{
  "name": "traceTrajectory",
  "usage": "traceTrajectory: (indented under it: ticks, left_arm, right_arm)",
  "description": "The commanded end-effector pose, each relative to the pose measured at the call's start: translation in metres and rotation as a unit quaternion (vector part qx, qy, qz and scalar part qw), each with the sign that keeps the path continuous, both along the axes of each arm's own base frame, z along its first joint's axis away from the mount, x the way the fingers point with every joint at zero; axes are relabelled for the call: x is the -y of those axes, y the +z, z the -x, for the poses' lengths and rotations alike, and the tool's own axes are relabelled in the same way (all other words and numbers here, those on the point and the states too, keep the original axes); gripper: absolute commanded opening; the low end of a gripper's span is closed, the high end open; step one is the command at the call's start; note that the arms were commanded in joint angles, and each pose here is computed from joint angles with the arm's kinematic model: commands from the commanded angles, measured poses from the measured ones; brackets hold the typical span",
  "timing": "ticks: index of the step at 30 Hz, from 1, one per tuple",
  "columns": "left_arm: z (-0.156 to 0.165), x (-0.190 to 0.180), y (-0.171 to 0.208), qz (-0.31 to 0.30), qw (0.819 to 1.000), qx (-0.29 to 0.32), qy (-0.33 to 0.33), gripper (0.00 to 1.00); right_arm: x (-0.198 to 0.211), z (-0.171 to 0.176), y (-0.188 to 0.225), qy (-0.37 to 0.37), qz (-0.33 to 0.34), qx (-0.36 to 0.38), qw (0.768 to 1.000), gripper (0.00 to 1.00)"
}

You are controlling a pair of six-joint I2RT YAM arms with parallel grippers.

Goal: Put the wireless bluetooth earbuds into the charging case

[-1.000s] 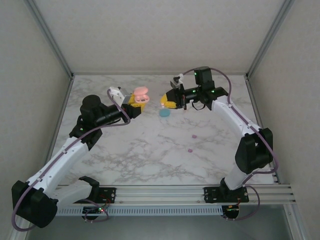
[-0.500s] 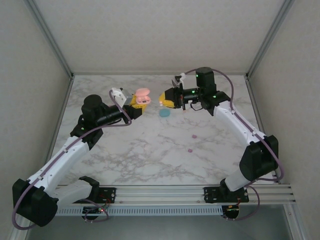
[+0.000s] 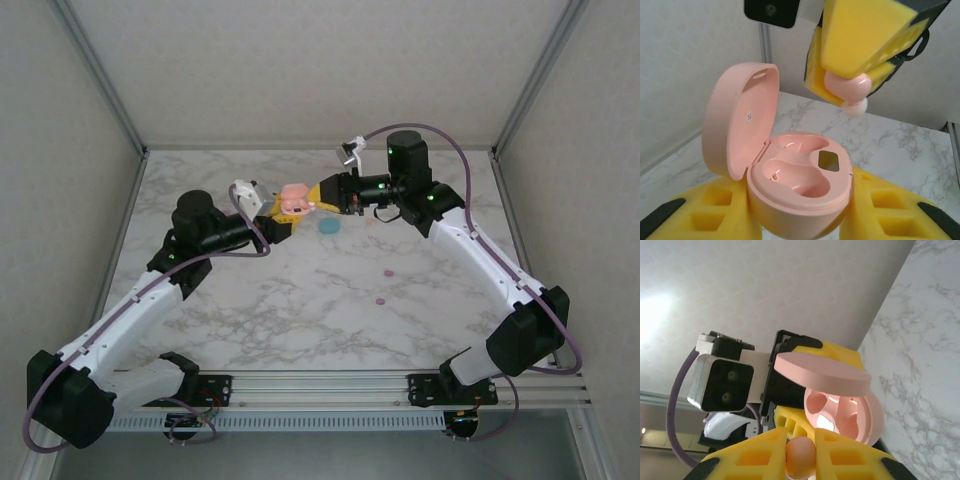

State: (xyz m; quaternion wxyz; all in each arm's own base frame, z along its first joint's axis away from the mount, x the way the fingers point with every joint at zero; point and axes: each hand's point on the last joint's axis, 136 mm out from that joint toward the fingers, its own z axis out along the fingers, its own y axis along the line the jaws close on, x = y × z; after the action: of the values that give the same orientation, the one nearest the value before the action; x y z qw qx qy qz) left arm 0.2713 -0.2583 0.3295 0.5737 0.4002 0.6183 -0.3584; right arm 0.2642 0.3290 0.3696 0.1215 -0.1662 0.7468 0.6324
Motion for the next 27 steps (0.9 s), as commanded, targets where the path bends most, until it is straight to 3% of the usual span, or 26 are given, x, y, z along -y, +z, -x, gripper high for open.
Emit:
traceTrajectory:
  ticks: [1,27]
  left_arm:
    - [0.009,0.008,0.021,0.017,0.999,0.022,-0.028,0.19]
    - [0.012,0.015,0.029,0.035,0.998,0.017,-0.043,0.19]
  right_arm:
    - [0.001,0.002,0.015,-0.011,-0.004,0.038,0.999,0.18]
    - [-0.008,-0.006,-0.004,-0.032,0.026,0.037,0.998,0.17]
